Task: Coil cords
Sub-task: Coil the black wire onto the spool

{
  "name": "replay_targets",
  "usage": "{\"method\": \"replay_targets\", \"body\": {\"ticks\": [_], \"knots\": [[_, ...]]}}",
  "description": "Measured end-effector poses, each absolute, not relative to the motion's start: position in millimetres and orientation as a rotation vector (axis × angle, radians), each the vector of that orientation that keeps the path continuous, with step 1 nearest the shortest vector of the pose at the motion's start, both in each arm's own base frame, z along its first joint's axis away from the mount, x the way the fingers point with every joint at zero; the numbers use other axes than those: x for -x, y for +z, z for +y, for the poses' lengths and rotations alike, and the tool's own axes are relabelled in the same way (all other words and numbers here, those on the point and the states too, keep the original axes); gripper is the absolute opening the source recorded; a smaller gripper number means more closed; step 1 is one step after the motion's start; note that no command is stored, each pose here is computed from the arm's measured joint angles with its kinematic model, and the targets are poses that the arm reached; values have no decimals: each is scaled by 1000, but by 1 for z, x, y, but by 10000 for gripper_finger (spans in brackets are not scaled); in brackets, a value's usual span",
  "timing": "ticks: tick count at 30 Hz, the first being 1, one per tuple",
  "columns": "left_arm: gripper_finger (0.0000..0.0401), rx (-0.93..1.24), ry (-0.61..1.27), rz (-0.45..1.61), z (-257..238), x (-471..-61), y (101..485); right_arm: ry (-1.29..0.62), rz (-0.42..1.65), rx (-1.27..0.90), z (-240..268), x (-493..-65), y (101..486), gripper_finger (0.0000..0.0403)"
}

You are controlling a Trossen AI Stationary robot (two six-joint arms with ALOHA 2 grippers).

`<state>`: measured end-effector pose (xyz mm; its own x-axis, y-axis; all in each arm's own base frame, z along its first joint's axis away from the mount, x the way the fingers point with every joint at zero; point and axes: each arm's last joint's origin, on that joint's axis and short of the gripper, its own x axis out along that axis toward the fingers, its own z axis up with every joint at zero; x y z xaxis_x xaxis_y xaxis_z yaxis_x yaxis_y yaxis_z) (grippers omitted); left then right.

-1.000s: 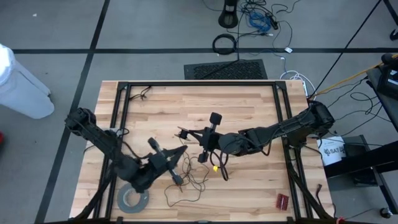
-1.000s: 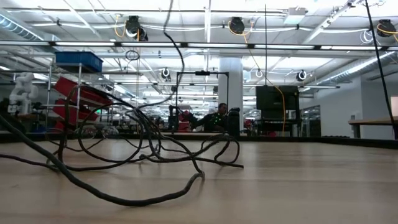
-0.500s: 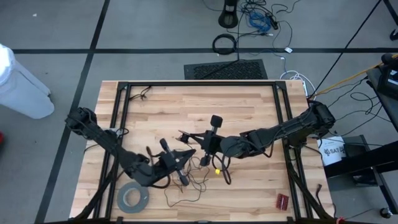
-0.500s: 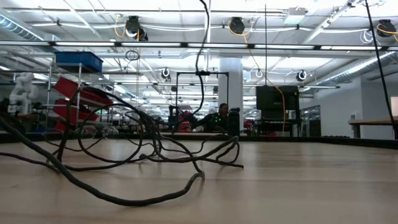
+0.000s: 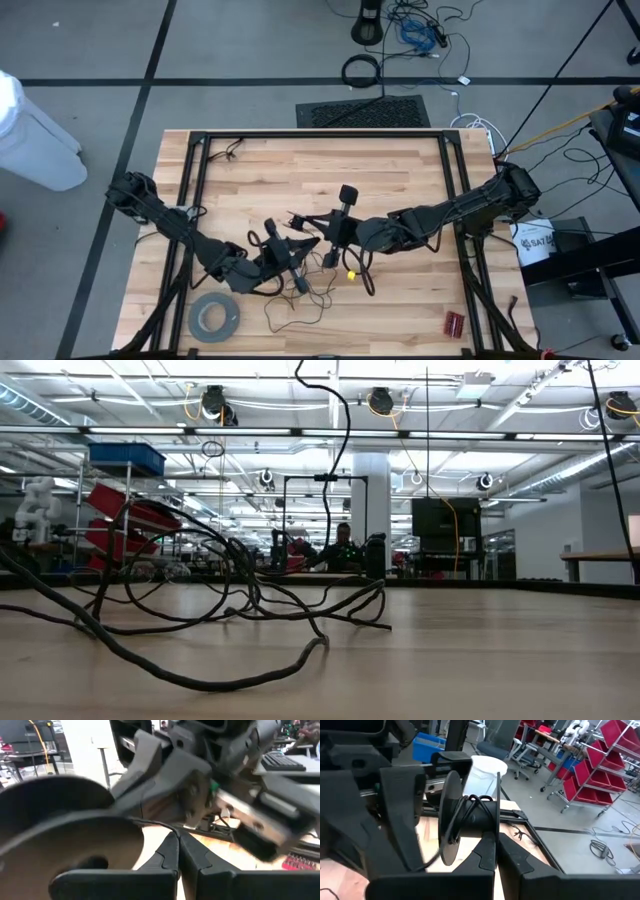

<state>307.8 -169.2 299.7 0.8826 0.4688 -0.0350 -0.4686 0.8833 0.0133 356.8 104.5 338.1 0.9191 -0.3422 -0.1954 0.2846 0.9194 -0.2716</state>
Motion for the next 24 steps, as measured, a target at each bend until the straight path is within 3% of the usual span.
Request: {"method": "replay_targets", "body": {"ticks": [13,24], "knots": [[87,57,448,76,-176,-303,291,-291,218,224,111,-336,358,0],[95,92,362,183,-200,-283,272,-218,175,190,123,-298,386,0]]}}
